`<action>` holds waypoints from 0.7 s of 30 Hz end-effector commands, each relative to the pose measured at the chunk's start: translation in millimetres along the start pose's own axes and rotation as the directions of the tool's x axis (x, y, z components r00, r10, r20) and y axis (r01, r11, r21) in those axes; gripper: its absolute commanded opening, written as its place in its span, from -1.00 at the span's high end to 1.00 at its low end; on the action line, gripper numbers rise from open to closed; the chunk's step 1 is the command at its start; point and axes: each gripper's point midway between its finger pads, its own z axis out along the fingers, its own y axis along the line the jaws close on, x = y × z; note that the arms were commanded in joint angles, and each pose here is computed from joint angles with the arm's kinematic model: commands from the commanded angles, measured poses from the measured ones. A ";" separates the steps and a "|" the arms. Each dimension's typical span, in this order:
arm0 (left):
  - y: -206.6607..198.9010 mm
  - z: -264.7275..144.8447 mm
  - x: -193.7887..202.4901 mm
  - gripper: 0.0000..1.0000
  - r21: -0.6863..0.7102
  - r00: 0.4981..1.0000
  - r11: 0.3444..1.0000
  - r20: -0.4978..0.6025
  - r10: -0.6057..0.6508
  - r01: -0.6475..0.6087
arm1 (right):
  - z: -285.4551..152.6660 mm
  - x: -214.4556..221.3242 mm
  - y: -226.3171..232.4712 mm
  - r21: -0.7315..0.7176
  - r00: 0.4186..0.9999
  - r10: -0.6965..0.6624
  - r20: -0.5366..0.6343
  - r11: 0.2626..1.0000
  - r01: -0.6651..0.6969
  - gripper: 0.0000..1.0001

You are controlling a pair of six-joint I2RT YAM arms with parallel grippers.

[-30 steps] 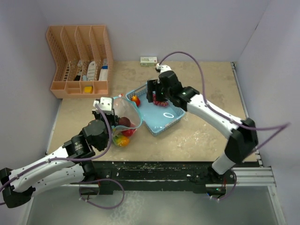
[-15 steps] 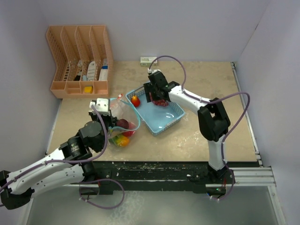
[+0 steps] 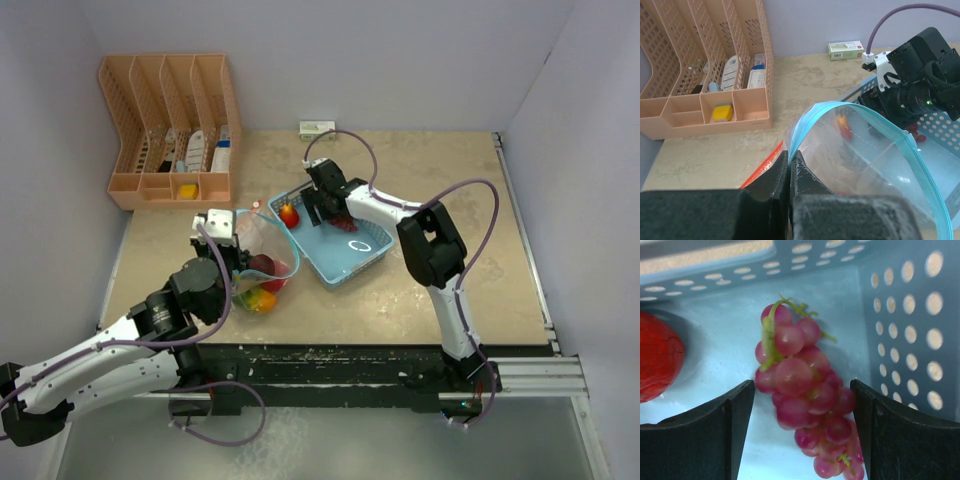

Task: Place the food in the zip-top bag and seal the zipper
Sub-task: Pick up the fake fruit from the bin.

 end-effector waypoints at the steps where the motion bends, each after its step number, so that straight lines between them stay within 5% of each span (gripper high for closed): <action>1: 3.5 -0.2 -26.6 1.00 -0.012 0.997 0.998 0.046 -0.063 0.064 | -2.1 -9.8 -0.3 -0.015 1.000 0.010 0.018 1.000 -0.009 -0.53; 2: 3.4 -0.1 -26.5 1.00 -0.013 0.997 0.998 0.046 -0.062 0.062 | -2.2 -7.0 0.3 -0.019 1.000 0.013 0.012 1.000 -0.013 -0.47; 10: 5.4 -0.3 -25.6 1.00 -0.023 0.998 0.998 0.039 -0.056 0.057 | -50.5 -17.1 2.4 -0.083 0.996 0.075 0.056 0.994 -0.070 0.98; 16: 5.1 -0.2 -23.4 1.00 -0.025 0.998 0.998 0.033 -0.056 0.057 | -138.3 -55.6 6.9 -0.236 0.958 0.183 0.223 0.963 -0.129 1.00; 21: 4.1 0.3 -18.3 1.00 -0.028 0.998 0.998 0.019 -0.053 0.053 | -219.8 -85.3 11.1 -0.398 0.868 0.292 0.401 0.909 -0.122 1.00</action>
